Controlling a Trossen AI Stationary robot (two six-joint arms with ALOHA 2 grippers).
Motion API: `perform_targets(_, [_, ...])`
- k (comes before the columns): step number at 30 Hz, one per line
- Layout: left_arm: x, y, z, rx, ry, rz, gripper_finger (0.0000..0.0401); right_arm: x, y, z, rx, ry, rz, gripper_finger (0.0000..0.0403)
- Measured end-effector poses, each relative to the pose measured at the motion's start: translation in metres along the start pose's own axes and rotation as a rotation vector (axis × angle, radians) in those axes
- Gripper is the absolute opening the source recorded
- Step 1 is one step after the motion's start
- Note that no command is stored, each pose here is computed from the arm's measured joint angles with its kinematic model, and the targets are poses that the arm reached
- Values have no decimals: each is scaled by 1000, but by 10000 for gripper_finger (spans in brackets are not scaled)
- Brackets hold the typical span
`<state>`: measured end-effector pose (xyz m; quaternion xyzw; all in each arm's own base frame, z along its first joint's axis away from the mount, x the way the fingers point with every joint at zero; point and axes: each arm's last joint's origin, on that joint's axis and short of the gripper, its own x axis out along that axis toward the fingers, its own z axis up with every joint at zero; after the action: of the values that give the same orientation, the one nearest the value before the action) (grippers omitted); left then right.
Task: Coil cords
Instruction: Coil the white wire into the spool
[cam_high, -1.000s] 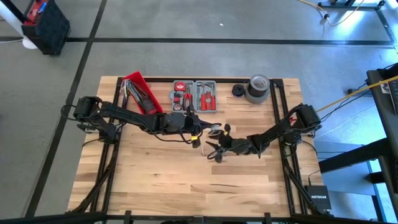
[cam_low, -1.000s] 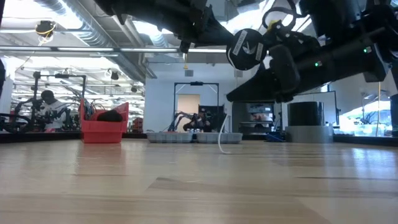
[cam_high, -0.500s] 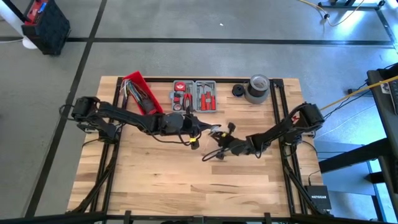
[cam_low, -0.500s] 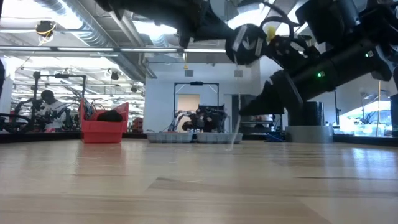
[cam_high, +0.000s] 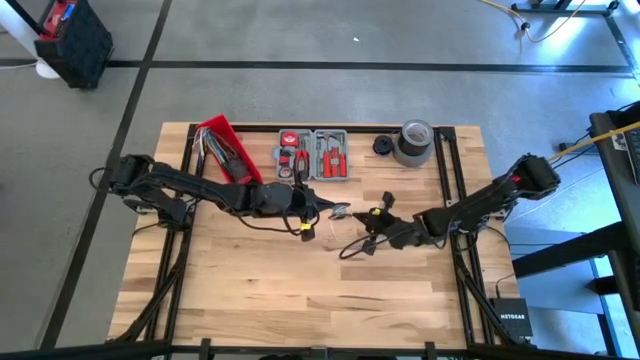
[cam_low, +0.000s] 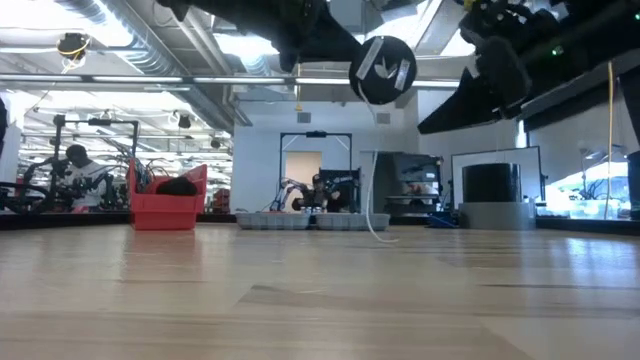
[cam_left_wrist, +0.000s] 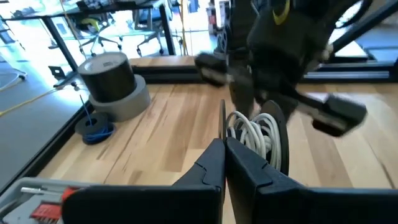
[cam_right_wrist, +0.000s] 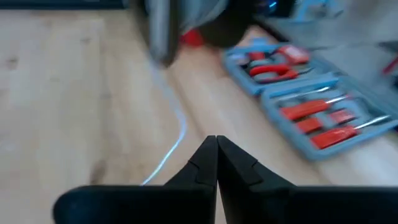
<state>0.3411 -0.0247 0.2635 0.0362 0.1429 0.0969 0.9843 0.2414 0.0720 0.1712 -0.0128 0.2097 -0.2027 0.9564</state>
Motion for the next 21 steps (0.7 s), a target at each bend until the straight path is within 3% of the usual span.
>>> perform_targets(5, [0, 0, 1, -6, -14, 0, 0, 9, 2, -9, -3, 43, 12, 18])
perform_targets(10, [0, 0, 1, -12, -14, 0, 0, 31, 6, -19, 15, 40, 41, 83])
perform_targets(16, [0, 0, 1, -12, -13, 0, 0, 58, 10, -25, 1, -64, 85, 152])
perform_targets(21, [0, 0, 1, -12, -12, 3, 0, 67, 8, -28, 2, -101, 95, 157])
